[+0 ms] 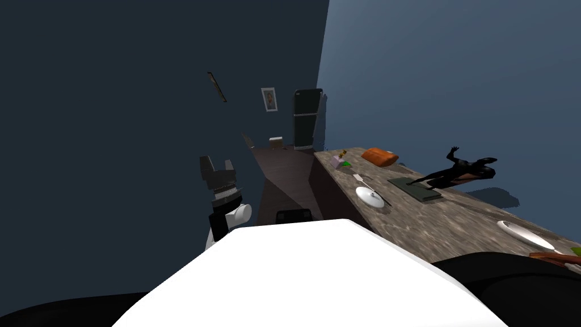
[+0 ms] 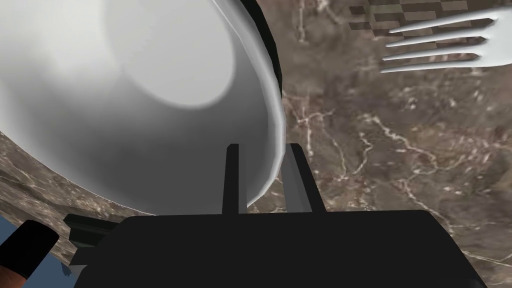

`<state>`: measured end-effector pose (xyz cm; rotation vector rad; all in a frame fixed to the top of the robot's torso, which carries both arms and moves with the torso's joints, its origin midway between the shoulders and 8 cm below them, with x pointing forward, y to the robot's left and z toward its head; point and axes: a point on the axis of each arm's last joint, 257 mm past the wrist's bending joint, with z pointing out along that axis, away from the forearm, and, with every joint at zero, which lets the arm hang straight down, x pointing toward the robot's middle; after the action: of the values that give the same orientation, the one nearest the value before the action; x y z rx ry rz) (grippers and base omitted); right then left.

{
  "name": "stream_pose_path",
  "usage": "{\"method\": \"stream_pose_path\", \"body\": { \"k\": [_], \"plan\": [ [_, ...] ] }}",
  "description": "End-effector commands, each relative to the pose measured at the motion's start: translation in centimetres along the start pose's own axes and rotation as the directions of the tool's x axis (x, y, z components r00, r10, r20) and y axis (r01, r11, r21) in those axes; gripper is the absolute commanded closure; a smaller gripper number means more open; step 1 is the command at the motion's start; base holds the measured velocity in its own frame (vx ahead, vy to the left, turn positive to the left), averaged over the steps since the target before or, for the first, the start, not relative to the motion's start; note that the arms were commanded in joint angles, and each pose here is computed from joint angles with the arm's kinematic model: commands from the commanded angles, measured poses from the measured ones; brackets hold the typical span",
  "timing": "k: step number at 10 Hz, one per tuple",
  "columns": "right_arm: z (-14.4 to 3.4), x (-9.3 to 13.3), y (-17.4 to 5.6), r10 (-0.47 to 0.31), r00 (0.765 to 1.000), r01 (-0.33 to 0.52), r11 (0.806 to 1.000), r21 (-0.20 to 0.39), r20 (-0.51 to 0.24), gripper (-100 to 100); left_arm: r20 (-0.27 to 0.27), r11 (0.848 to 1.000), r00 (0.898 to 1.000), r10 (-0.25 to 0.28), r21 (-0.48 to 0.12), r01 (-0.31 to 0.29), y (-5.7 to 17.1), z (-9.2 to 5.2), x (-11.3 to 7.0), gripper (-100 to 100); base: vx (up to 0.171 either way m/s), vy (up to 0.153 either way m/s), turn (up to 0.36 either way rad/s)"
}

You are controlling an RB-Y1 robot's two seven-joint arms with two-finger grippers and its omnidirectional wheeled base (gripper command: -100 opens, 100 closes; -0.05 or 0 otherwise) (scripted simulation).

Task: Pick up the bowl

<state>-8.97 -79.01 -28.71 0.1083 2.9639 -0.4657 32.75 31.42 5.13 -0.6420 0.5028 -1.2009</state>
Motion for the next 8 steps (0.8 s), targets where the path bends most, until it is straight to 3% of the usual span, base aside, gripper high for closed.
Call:
{"method": "stream_pose_path", "body": {
  "k": [1, 2, 3, 4, 6, 7, 8],
  "plan": [
    [0.6, -2.8, 0.8, 0.006, 0.999, -0.005, 1.000, -0.024, 0.041, 100, 0.000, 1.000, 1.000, 0.000, 0.000, 0.000, 0.0, 0.0, 0.0, 0, 0.066, -0.031, -0.354],
    [0.7, -2.5, 1.0, -0.029, 0.999, 0.030, 0.999, -0.033, 0.022, 100, 0.000, 1.000, 1.000, 0.000, 0.000, 0.000, 0.0, 0.0, 0.0, 0, 0.088, -0.034, -0.257],
    [1.1, -4.9, 1.6, -0.014, 0.998, 0.017, 0.999, -0.049, 0.057, 100, 0.000, 1.000, 1.000, 0.000, 0.000, 0.000, 0.0, 0.0, 0.0, 0, 0.113, -0.044, -0.426],
    [1.2, -5.8, 1.9, -0.023, 0.997, 0.028, 0.998, -0.055, 0.073, 100, 0.000, 1.000, 1.000, 0.000, 0.000, 0.000, 0.0, 0.0, 0.0, 0, 0.091, -0.019, -0.229],
    [1.2, -4.9, 2.1, -0.068, 0.997, 0.071, 0.995, -0.065, 0.042, 100, 0.000, 1.000, 1.000, 0.000, 0.000, 0.000, 0.0, 0.0, 0.0, 0, 0.016, 0.001, 0.053],
    [1.6, -8.1, 2.9, -0.049, 0.994, 0.057, 0.995, -0.083, 0.094, 100, 0.000, 1.000, 1.000, 0.000, 0.000, 0.000, 0.0, 0.0, 0.0, 0, 0.060, -0.040, -0.326],
    [1.6, -8.1, 3.0, -0.076, 0.993, 0.083, 0.993, -0.085, 0.086, 100, 0.000, 1.000, 1.000, 0.000, 0.000, 0.000, 0.0, 0.0, 0.0, 0, 0.081, -0.022, -0.293]
  ]
}}
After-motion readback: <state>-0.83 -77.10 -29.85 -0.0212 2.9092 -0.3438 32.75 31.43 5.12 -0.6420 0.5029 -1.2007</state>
